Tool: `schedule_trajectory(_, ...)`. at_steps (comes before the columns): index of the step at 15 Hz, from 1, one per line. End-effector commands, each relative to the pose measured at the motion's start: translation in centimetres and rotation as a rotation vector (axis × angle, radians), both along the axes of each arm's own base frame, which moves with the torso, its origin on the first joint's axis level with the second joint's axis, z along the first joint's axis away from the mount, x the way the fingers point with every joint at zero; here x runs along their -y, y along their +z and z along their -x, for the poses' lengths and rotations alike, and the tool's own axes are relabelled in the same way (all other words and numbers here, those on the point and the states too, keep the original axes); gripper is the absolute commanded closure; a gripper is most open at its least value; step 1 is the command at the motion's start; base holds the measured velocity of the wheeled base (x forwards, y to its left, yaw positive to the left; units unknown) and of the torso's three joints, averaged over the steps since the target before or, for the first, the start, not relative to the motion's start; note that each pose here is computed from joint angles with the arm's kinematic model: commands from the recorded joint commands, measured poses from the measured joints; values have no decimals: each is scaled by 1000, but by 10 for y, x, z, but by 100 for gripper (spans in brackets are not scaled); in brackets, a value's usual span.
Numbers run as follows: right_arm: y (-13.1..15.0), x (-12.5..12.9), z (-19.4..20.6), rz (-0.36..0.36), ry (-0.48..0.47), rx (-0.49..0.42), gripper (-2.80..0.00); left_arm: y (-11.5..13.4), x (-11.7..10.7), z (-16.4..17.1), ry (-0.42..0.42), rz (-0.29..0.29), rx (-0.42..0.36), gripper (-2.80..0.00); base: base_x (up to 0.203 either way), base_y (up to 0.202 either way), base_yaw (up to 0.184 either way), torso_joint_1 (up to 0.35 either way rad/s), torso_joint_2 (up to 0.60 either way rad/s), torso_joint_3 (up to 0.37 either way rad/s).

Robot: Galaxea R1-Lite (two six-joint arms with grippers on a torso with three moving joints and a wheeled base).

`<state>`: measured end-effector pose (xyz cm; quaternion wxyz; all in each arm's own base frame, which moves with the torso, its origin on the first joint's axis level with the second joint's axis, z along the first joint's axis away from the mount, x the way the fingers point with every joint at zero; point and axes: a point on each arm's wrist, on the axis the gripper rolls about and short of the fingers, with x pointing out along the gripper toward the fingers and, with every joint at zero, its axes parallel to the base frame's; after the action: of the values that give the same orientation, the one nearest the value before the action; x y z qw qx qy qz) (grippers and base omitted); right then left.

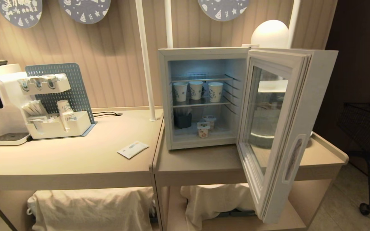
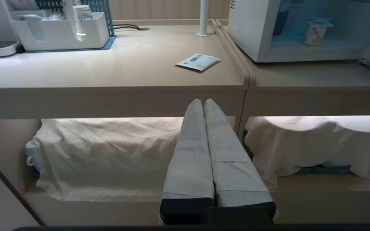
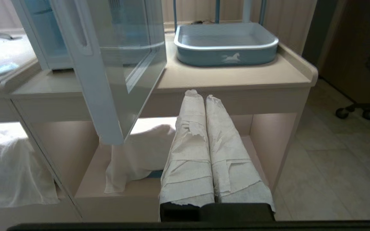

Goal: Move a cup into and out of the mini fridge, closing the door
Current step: Close the freezer door

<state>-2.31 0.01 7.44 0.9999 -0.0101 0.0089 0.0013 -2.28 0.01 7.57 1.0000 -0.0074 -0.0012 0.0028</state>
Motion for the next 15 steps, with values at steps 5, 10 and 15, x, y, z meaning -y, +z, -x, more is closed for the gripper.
schedule_trajectory(5,67,0,-31,-147,-35,-244,0,-1,0,0,2,2,-4,0,0,0,0,0,0,0)
schedule_trajectory(10,101,2,-166,-282,-50,-516,0,-1,0,0,2,2,-4,0,0,0,0,0,0,0)
schedule_trajectory(15,89,4,-261,-500,433,-592,0,-1,0,0,1,2,-4,0,0,0,0,0,0,0)
